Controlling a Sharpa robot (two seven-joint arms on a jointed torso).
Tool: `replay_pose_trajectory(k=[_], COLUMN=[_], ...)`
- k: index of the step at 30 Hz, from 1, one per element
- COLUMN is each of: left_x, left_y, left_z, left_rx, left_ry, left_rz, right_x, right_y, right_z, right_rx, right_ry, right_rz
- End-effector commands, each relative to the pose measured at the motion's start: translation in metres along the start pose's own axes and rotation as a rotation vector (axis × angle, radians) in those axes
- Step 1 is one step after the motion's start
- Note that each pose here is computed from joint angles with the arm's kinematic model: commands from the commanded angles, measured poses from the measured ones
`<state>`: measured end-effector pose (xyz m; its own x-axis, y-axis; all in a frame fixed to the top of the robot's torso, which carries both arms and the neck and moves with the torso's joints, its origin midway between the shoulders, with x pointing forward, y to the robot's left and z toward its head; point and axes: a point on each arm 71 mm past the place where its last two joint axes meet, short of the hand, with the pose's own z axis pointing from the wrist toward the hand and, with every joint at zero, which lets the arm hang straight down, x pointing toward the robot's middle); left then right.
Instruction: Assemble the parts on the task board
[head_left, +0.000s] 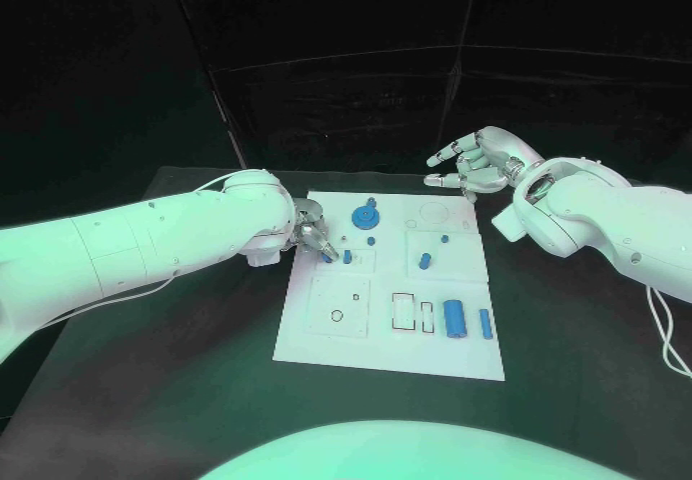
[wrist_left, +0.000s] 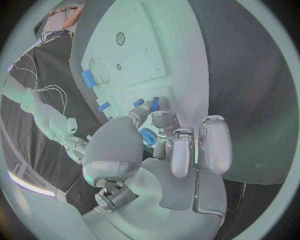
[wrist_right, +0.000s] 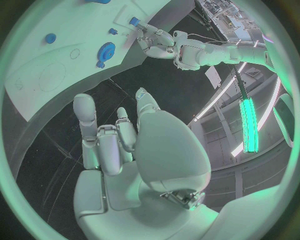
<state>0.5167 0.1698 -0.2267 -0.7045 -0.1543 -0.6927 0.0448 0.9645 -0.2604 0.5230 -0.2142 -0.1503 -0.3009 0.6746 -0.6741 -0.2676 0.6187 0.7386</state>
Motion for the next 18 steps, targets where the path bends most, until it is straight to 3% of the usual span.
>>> replay_pose_trajectory(k=[1,18], left_x=[-0.0009,-0.0020], left_y=[0.0000,-0.0010], left_z=[-0.0007,-0.0002], left_rx=[-0.006,-0.011], left_ry=[0.003,0.015], left_rz=[0.019,0.037], right_x=[-0.0001,0.0002], right_y=[0.0020,0.0022], right_z=[0.0005,0.0009], right_rx=[-0.012,-0.013], right_ry=[0.002,0.003], right_rz=[0.002,0.003])
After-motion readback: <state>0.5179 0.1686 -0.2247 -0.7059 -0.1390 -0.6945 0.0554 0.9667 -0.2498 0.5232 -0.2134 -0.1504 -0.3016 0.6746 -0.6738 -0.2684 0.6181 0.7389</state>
